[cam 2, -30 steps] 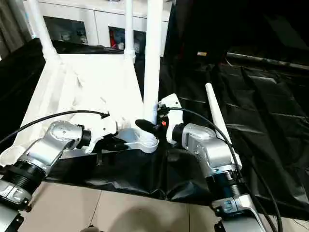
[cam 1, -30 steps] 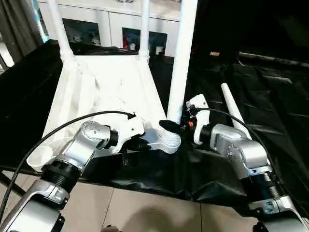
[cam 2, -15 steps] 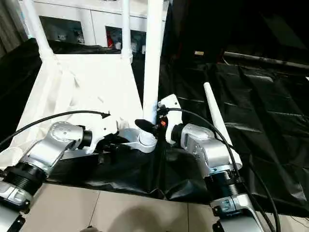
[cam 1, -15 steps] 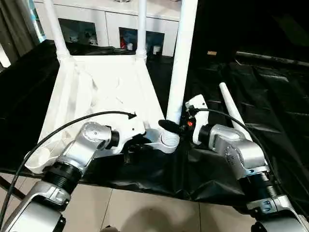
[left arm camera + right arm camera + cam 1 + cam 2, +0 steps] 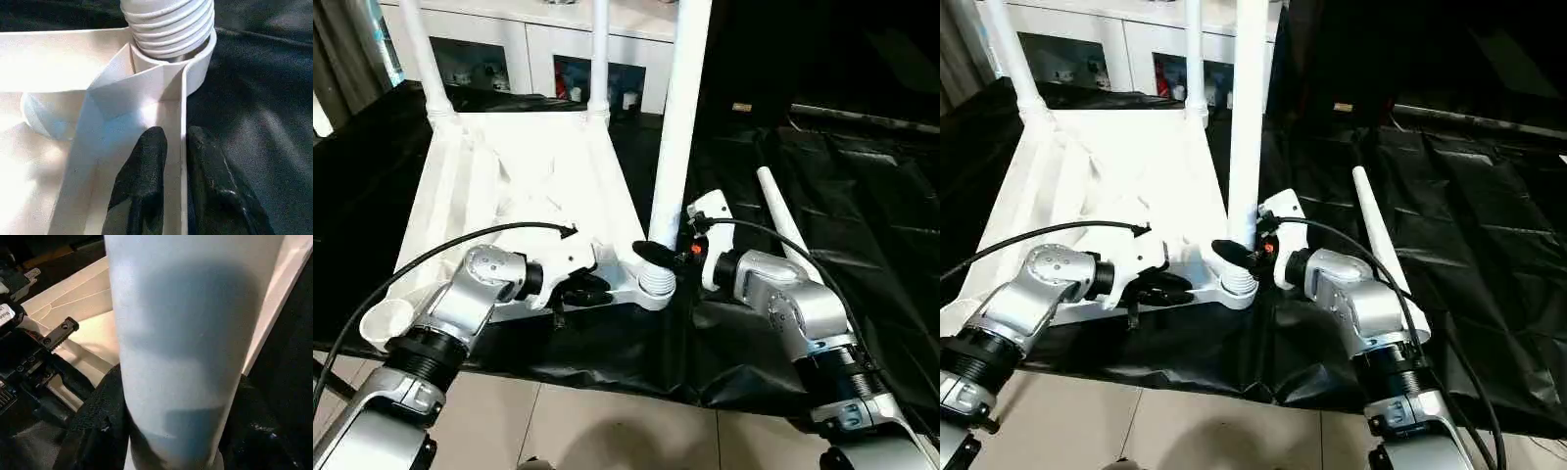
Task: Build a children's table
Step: Insert table leg to table base
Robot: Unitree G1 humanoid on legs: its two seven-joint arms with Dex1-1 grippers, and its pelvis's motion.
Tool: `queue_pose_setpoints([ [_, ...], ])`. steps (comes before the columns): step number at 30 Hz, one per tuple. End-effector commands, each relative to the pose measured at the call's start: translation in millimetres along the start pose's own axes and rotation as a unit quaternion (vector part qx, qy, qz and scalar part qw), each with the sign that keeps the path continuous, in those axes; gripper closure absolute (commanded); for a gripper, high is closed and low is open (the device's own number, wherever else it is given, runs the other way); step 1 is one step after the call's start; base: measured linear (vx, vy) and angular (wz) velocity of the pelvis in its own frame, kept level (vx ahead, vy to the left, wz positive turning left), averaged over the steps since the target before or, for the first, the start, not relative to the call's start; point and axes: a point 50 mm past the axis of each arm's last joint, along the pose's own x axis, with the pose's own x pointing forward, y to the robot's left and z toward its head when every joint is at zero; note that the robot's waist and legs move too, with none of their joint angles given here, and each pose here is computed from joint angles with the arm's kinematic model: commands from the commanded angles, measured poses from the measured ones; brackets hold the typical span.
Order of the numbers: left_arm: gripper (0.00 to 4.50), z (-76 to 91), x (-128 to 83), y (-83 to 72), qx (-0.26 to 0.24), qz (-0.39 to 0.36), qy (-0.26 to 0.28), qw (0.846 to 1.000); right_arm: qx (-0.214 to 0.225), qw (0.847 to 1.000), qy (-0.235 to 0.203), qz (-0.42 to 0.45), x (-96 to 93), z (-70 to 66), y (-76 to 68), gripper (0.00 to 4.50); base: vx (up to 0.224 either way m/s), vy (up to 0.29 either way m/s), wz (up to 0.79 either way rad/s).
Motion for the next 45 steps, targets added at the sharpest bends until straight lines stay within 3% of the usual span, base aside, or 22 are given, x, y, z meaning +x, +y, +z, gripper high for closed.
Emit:
queue_pose_setpoints([
  [1,3.88,-0.1,3.6,-4.7,0.004,-0.015,0.003,1.0,-0.009,1.0,-0.011,-0.007,-1.4,6.6,-4.0,2.59,0.0,0.0,0.0],
  [10,4.48,-1.7,3.0,-3.1,-0.003,-0.009,0.007,1.0,-0.008,1.0,-0.01,-0.007,-1.3,6.6,-4.5,2.59,0.0,0.0,0.0],
  [18,4.5,1.1,2.2,-1.2,-0.007,-0.004,-0.006,1.0,-0.006,1.0,0.004,-0.002,-1.7,3.4,-5.2,2.59,0.0,0.0,0.0],
  [21,4.5,2.9,3.1,-2.3,-0.006,-0.006,-0.014,1.0,0.003,1.0,0.024,0.001,-1.1,-4.4,-6.2,2.59,0.0,0.0,0.0],
  [29,4.5,6.4,3.8,1.7,-0.003,0.012,-0.021,1.0,0.042,0.999,-0.005,-0.019,-0.6,-11.4,-12.5,2.59,0.0,0.0,0.0],
  [34,4.5,8.5,3.1,5.5,-0.005,0.026,-0.028,0.999,0.081,0.996,-0.013,-0.029,-7.9,-29.4,-15.2,2.59,0.0,0.0,0.0],
  [35,4.5,9.8,2.9,7.4,-0.004,0.033,-0.03,0.999,0.094,0.995,-0.015,-0.036,-11.3,-39.0,-15.9,2.59,0.0,0.0,0.0],
  [39,4.5,11.1,2.9,9.4,-0.002,0.038,-0.031,0.999,0.107,0.993,-0.021,-0.043,-13.7,-47.7,-16.0,2.59,0.0,0.0,0.0],
  [41,4.5,11.9,2.6,12.3,0.0,0.046,-0.029,0.999,0.124,0.989,-0.036,-0.066,-18.3,-64.4,-16.1,2.59,0.0,0.0,0.0],
  [45,4.5,11.6,2.3,13.5,0.0,0.046,-0.027,0.999,0.112,0.99,-0.028,-0.076,-20.5,-76.4,-13.4,2.59,0.0,0.0,0.0],
])
